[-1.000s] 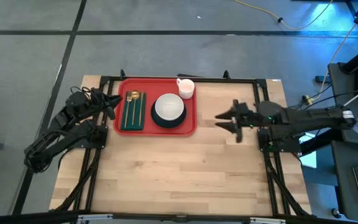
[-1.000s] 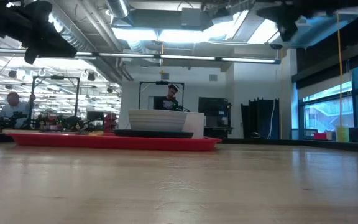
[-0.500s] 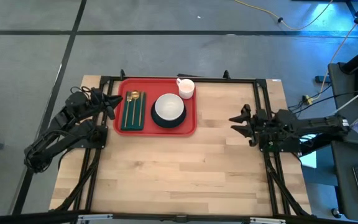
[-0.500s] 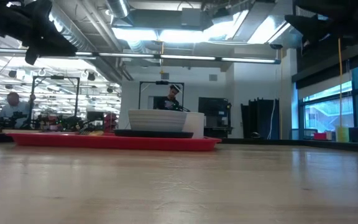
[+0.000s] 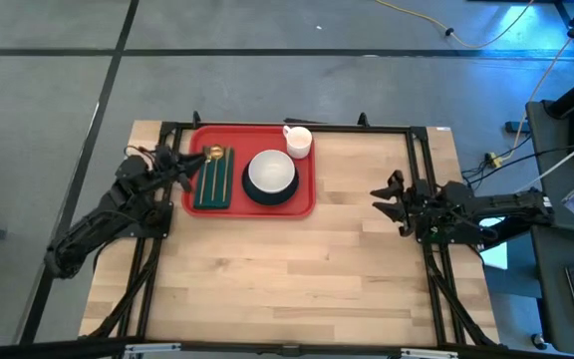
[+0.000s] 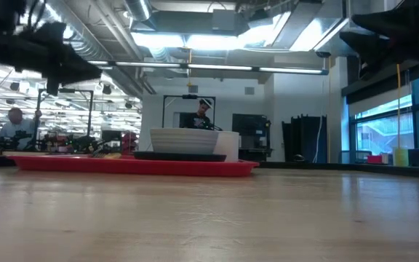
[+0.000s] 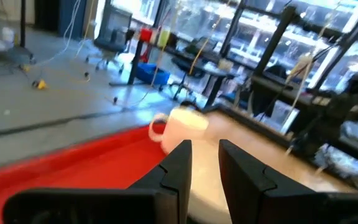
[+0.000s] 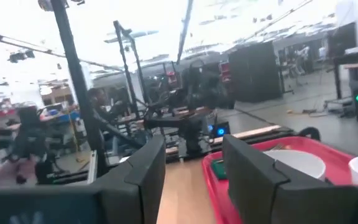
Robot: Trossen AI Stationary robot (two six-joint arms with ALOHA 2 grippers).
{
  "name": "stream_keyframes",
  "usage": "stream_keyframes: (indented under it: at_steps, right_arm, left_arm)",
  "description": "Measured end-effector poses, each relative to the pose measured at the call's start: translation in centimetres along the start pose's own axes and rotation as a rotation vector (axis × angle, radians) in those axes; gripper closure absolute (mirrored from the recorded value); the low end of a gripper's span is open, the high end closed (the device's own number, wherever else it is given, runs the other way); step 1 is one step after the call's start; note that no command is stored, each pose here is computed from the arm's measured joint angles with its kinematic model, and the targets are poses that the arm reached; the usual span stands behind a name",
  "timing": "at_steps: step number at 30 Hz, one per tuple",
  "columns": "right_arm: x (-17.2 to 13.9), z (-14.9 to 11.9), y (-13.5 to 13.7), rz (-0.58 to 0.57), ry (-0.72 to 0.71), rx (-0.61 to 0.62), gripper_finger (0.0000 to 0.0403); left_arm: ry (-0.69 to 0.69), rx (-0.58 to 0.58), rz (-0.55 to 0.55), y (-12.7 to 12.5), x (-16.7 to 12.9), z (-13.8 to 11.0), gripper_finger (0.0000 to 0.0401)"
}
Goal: Set up tray
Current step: Return to Home Position
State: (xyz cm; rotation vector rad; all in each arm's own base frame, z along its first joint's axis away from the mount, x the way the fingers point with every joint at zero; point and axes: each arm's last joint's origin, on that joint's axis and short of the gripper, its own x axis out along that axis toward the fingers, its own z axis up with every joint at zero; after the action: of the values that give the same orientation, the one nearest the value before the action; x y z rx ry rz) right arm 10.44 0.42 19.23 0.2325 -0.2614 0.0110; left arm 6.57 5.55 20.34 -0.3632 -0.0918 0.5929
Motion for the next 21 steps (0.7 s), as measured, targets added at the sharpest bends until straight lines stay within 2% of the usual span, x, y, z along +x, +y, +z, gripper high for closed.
stream_keyframes:
  at_steps: [6,12,16,21]
  right_arm:
    - [-0.1,0.1,-0.2,-0.058,-0.014,-0.052,0.0242]
    - [-0.1,-0.9,-0.4,-0.087,0.092,-0.087,0.0242]
    - [-0.3,-1.7,-1.0,-0.225,0.153,-0.021,0.0242]
    - [-0.6,-2.3,-1.6,-0.426,0.177,-0.008,0.0242]
  left_arm:
    - [0.022,-0.007,-0.006,1.1,0.8,-2.7,0.0326]
    - [0.005,0.048,-0.033,1.2,1.0,-2.9,0.0327]
    - [0.011,0.047,-0.026,1.2,1.1,-2.9,0.0326]
    - [0.012,0.046,-0.025,1.2,1.1,-2.9,0.0326]
